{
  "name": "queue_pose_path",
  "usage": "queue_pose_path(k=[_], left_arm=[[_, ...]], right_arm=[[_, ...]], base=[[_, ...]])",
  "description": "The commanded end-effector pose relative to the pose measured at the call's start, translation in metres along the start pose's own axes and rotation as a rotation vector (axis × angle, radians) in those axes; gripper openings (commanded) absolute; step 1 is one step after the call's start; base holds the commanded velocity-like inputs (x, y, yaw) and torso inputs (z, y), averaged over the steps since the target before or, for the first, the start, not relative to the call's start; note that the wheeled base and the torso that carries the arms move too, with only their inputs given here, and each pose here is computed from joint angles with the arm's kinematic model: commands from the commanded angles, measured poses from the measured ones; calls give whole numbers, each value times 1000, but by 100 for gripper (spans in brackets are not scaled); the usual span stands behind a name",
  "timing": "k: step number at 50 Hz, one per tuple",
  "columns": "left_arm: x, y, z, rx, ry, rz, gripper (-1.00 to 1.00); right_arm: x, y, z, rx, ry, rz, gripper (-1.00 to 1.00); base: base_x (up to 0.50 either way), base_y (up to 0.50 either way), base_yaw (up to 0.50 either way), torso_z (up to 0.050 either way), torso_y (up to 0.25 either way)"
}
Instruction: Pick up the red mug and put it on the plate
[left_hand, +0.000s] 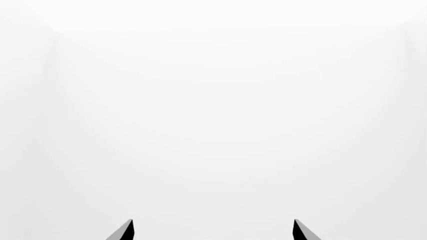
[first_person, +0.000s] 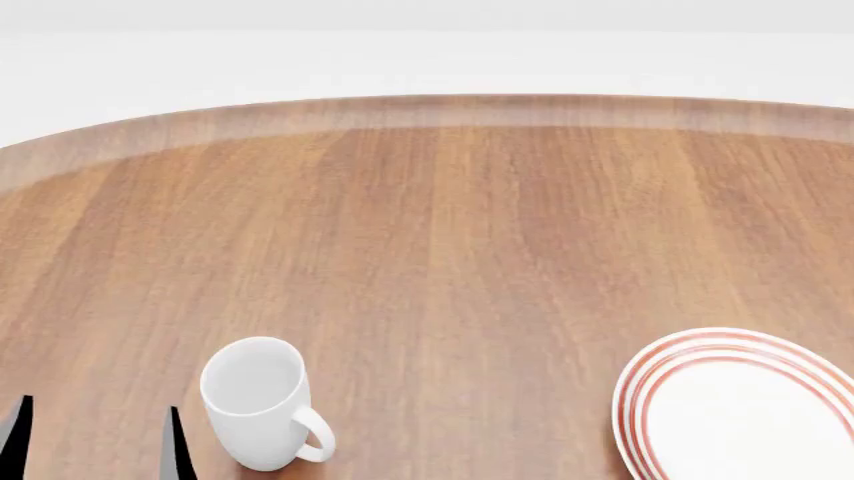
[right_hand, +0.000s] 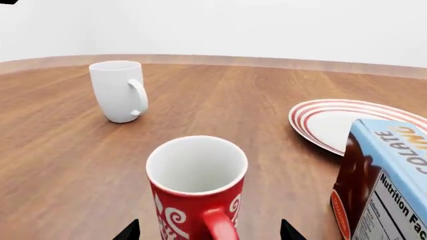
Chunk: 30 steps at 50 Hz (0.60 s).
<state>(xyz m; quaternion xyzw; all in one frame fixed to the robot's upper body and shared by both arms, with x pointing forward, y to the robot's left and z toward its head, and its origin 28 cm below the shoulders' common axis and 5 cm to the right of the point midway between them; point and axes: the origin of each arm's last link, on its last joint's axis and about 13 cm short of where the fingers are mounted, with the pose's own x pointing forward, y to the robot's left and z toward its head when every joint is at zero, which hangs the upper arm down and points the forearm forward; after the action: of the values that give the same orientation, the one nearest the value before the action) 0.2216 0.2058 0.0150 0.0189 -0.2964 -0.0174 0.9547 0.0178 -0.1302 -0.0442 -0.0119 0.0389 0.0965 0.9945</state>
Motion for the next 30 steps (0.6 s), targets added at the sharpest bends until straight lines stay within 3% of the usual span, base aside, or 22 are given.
queue_pose_path(k=[1, 30], left_arm=[[0, 0, 0, 1, -2, 0, 100], [0, 0, 0, 2, -4, 0, 100]], right_arm=[[0, -1, -5, 8, 13, -6, 100], [2, -4, -21, 18, 48, -14, 100]], base=[[0, 0, 0, 0, 0], [0, 0, 0, 0, 0]])
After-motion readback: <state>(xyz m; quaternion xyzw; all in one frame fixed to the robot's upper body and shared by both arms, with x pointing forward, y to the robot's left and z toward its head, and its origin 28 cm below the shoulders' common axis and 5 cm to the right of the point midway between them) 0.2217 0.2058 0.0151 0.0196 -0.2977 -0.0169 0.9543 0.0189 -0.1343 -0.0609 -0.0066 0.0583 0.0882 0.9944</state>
